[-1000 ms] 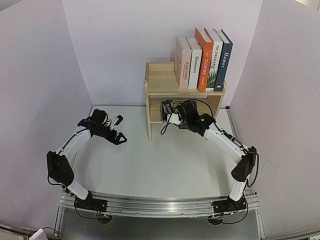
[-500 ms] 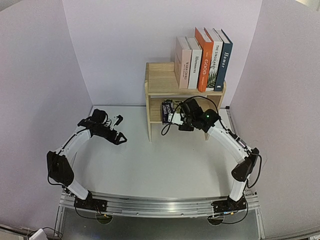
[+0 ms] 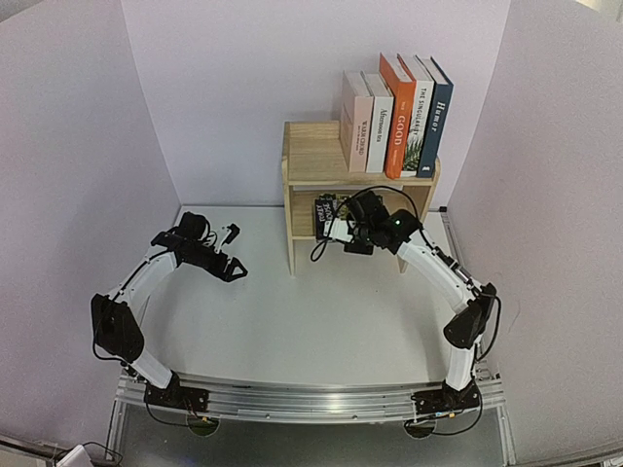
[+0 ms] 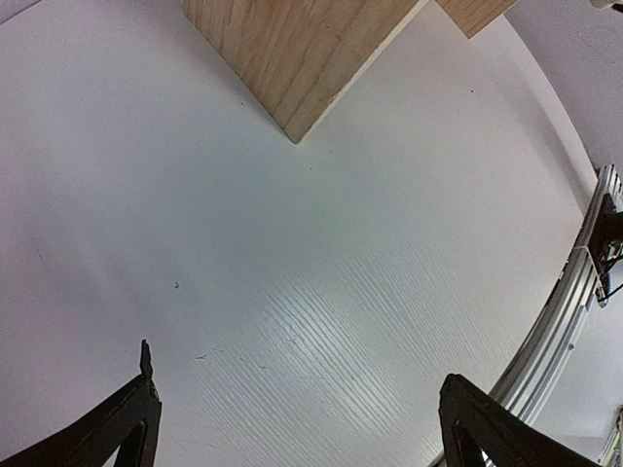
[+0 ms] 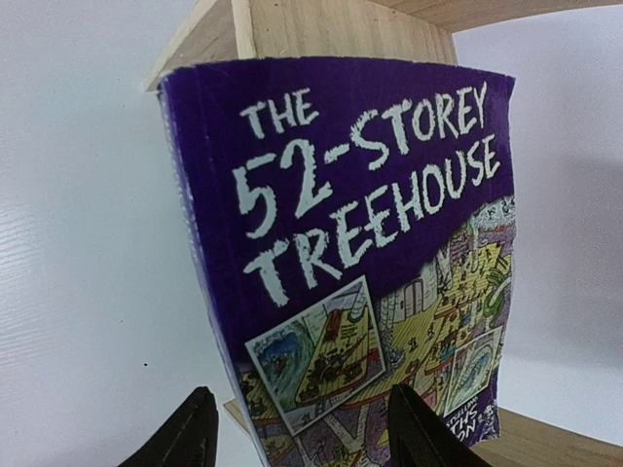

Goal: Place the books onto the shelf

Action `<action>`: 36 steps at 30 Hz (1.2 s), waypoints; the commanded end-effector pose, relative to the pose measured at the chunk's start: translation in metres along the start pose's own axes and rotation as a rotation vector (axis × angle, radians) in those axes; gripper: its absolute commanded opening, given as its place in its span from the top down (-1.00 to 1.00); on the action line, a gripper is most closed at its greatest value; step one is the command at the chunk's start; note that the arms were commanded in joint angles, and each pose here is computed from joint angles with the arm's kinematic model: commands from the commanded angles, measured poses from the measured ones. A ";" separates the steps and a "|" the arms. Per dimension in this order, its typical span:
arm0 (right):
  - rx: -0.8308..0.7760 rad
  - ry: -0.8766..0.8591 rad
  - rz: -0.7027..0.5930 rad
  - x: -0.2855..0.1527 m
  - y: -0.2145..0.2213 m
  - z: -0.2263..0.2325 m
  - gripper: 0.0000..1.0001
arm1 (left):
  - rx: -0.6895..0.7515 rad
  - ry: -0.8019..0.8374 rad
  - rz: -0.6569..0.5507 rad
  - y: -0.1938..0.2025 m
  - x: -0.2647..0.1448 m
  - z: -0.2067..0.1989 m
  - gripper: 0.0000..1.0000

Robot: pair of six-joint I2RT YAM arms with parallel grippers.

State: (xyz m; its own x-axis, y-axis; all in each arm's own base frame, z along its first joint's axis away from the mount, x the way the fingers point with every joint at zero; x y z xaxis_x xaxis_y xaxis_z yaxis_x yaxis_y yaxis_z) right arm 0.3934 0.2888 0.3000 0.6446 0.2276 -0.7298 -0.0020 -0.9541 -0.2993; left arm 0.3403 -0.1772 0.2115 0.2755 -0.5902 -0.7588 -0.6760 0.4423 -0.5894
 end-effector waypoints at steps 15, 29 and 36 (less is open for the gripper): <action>0.083 0.052 -0.014 0.014 0.005 -0.034 0.18 | 0.020 0.012 0.000 0.001 0.002 0.000 -0.99; 0.163 0.094 -0.021 0.021 0.008 -0.050 0.23 | 0.017 0.013 0.007 0.002 0.004 0.001 -0.99; 0.182 0.117 -0.031 0.023 0.004 -0.056 0.23 | 0.017 0.010 0.008 0.003 0.004 0.001 -0.99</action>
State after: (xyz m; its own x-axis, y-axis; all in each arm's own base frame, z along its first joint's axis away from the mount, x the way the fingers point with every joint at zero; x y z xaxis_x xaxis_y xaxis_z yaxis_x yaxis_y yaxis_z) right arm 0.4355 0.2776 0.2976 0.6741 0.2013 -0.7107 -0.1064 -0.9256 -0.3632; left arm 0.3412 -0.1774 0.2079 0.2685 -0.5876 -0.7633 -0.6795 0.4461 -0.5825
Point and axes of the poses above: each gripper's point midway between its finger pads, its own x axis out along the fingers, its own z axis along the line the jaws close on, y = z × x, the point moved 3 cm from there along -x, back along the fingers, and after that the axes turned 4 degrees about x, right-handed, at the moved point
